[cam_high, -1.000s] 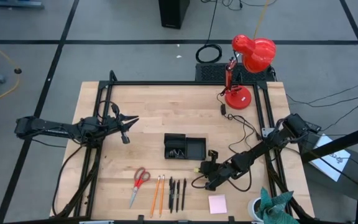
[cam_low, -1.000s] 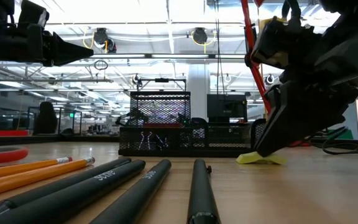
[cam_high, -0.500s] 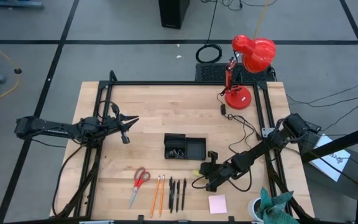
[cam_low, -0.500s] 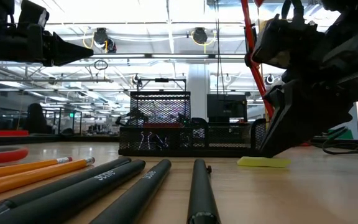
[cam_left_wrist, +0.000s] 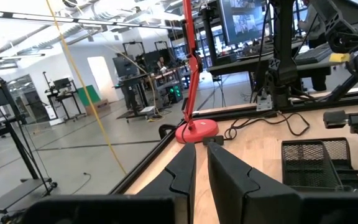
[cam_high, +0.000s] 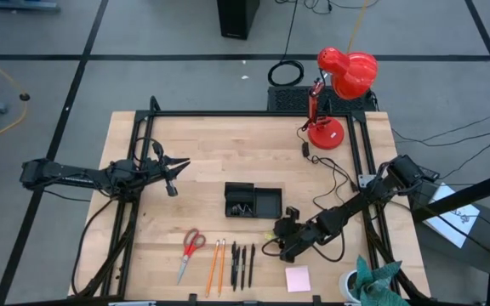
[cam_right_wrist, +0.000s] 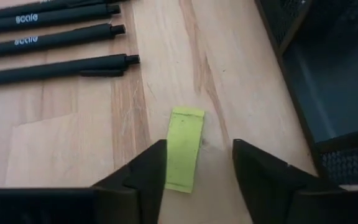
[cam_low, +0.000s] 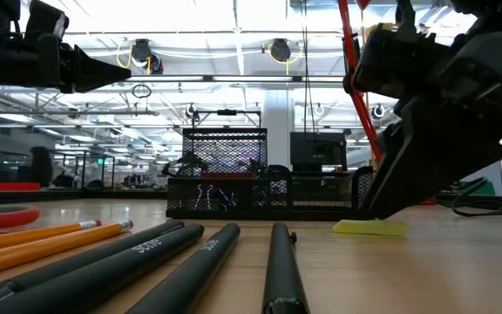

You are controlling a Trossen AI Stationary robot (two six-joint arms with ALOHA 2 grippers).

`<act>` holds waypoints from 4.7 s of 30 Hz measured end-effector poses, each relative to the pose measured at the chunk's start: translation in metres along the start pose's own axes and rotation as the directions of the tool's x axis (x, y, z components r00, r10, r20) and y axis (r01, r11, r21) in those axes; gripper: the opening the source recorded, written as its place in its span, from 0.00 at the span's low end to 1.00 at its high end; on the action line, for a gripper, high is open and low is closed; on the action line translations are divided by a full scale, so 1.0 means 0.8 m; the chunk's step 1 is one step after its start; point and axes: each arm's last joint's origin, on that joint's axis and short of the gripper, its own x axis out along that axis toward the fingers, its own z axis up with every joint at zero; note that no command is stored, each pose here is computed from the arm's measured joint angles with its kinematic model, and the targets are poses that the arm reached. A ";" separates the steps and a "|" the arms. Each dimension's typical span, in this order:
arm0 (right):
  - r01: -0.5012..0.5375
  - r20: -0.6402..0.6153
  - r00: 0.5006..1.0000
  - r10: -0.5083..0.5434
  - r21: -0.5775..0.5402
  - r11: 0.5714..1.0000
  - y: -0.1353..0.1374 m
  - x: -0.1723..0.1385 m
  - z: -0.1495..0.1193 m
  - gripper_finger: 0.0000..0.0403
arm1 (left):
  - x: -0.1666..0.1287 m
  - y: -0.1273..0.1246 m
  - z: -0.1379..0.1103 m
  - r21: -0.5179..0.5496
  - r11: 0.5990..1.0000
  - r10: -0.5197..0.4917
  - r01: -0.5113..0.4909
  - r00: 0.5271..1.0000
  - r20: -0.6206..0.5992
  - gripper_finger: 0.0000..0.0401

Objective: Pick and place office supplies into organizer
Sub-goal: Put the green eraser into the black desk organizer, then put the red scissors into the black desk organizer

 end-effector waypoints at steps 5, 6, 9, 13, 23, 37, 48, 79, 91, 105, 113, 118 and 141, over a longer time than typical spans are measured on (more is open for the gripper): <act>-0.035 -0.020 0.999 0.036 0.059 0.998 0.011 -0.003 -0.009 0.49 | 0.000 0.000 0.000 -0.003 1.000 0.000 0.000 1.000 0.000 0.12; -0.036 -0.025 0.999 0.037 0.058 0.998 0.014 -0.004 -0.013 0.48 | 0.000 0.000 0.000 -0.003 1.000 0.000 0.000 1.000 0.000 0.12; -0.018 -0.008 1.000 0.019 0.046 0.999 0.019 -0.003 -0.019 0.47 | 0.000 0.000 0.000 -0.003 1.000 0.000 0.000 1.000 0.000 0.12; 0.027 0.024 0.999 -0.028 0.041 0.999 0.019 0.001 -0.023 0.44 | 0.000 0.000 0.000 -0.004 1.000 0.000 0.000 1.000 0.000 0.12; 0.106 0.019 0.994 -0.106 0.024 0.994 0.010 0.019 -0.030 0.37 | 0.000 0.000 0.000 -0.008 1.000 0.000 0.000 1.000 0.000 0.12; 0.219 -0.095 0.971 -0.219 -0.010 0.976 -0.005 0.027 -0.051 0.20 | 0.000 0.000 0.000 -0.004 1.000 0.000 0.000 1.000 0.000 0.12; 0.203 -0.062 0.977 -0.205 -0.037 0.978 -0.004 0.024 -0.045 0.16 | 0.000 0.000 0.000 -0.003 1.000 0.000 0.000 1.000 0.000 0.12; 0.152 0.251 0.965 -0.074 -0.309 0.939 -0.008 0.004 0.131 0.16 | 0.000 0.000 0.000 -0.001 1.000 0.000 0.000 1.000 0.000 0.12; 0.181 0.214 0.970 -0.116 -0.313 0.932 -0.047 0.047 0.136 0.16 | 0.000 0.000 0.000 0.003 1.000 0.007 -0.007 1.000 -0.001 0.12; 0.179 0.168 0.976 -0.136 -0.277 0.944 -0.063 0.075 0.129 0.16 | 0.000 0.000 0.000 0.003 1.000 0.008 -0.008 1.000 -0.002 0.12; 0.177 0.185 0.974 -0.129 -0.273 0.946 -0.062 0.073 0.131 0.21 | 0.000 0.000 0.000 0.003 1.000 0.008 -0.008 1.000 -0.002 0.12; 0.174 0.190 0.974 -0.125 -0.271 0.947 -0.062 0.072 0.132 0.28 | 0.000 0.000 0.000 0.002 1.000 0.008 -0.008 1.000 -0.002 0.12; 0.091 0.359 0.933 0.030 -0.316 0.944 -0.020 -0.060 0.169 0.27 | 0.000 0.000 0.000 0.002 1.000 0.008 -0.008 1.000 -0.004 0.12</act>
